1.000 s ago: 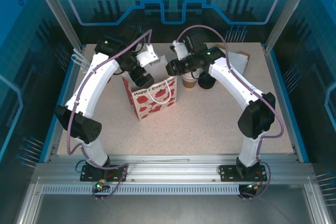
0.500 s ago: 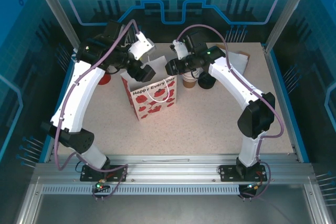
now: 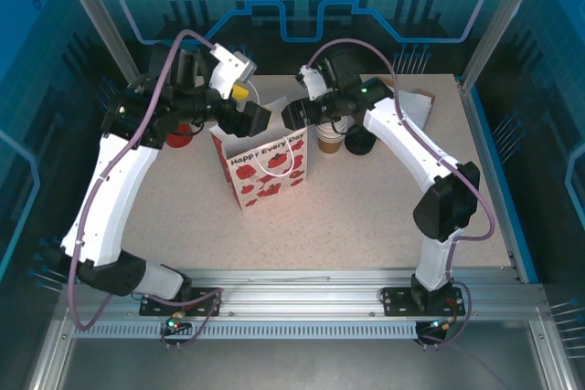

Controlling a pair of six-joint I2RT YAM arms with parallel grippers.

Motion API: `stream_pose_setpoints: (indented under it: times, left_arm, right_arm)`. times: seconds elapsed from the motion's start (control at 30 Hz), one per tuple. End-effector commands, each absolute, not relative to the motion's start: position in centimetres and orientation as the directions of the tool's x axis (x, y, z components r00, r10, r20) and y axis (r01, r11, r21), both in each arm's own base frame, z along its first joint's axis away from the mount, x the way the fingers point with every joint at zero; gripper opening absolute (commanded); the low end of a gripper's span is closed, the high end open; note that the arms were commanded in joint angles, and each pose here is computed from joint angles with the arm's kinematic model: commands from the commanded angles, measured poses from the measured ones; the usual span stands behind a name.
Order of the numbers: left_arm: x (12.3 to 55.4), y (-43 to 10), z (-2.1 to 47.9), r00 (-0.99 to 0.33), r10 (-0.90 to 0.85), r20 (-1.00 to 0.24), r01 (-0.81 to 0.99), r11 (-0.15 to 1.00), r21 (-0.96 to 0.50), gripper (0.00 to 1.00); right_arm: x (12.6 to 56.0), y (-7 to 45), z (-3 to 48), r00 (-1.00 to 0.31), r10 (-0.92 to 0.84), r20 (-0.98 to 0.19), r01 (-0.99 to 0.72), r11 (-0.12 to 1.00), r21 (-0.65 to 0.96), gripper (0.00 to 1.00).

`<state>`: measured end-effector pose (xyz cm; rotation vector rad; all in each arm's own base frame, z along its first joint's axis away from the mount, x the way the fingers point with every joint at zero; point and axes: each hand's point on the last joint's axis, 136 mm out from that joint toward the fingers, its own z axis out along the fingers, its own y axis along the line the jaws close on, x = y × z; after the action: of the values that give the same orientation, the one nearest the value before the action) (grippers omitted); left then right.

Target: Pack the takeout coffee

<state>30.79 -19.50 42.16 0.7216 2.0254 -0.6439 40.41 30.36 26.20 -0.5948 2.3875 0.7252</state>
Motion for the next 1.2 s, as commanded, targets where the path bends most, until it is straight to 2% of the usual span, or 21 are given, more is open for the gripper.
stream_pose_setpoints:
  times: [0.0,0.1,0.23,0.4,0.53,0.7,0.93,1.17]
  left_arm:
    - [30.6,-20.3,44.3,-0.449,0.114,-0.886,0.685,0.681,-0.26,0.86]
    - [30.5,-20.2,44.3,-0.461,0.066,-0.885,0.666,0.684,-0.296,0.85]
    - [30.4,-20.1,44.0,-0.483,0.002,-0.876,0.639,0.685,-0.35,0.82]
    - [30.1,-20.5,44.0,-0.499,-0.161,-0.851,0.602,0.642,-0.475,0.79]
    - [30.1,-21.5,43.6,-0.499,-0.188,-0.846,0.598,0.632,-0.493,0.78]
    - [30.5,-22.8,42.9,-0.479,-0.128,-0.868,0.599,0.675,-0.43,0.76]
    - [30.5,-21.1,39.7,-0.491,-0.024,-0.871,0.544,0.773,-0.327,0.77]
    - [29.9,-20.5,38.8,-0.513,0.008,-0.858,0.538,0.782,-0.314,0.77]
  right_arm:
    - [40.5,31.0,28.5,-0.714,-0.214,-0.667,-0.563,0.742,0.365,0.79]
    - [40.3,31.1,30.2,-0.696,-0.188,-0.693,-0.573,0.727,0.378,0.86]
    - [40.1,30.1,33.4,-0.654,-0.146,-0.742,-0.578,0.729,0.367,0.87]
    - [39.7,24.1,36.1,-0.596,-0.048,-0.801,-0.503,0.8,0.327,0.87]
    - [40.1,17.0,33.5,-0.617,0.014,-0.787,-0.335,0.9,0.278,0.87]
    - [40.9,9.1,28.1,-0.671,0.064,-0.739,-0.105,0.978,0.179,0.84]
    - [42.2,6.0,23.0,-0.729,0.068,-0.681,-0.007,0.994,0.107,0.79]
    - [45.4,2.3,18.3,-0.795,0.102,-0.598,0.099,0.994,0.038,0.69]
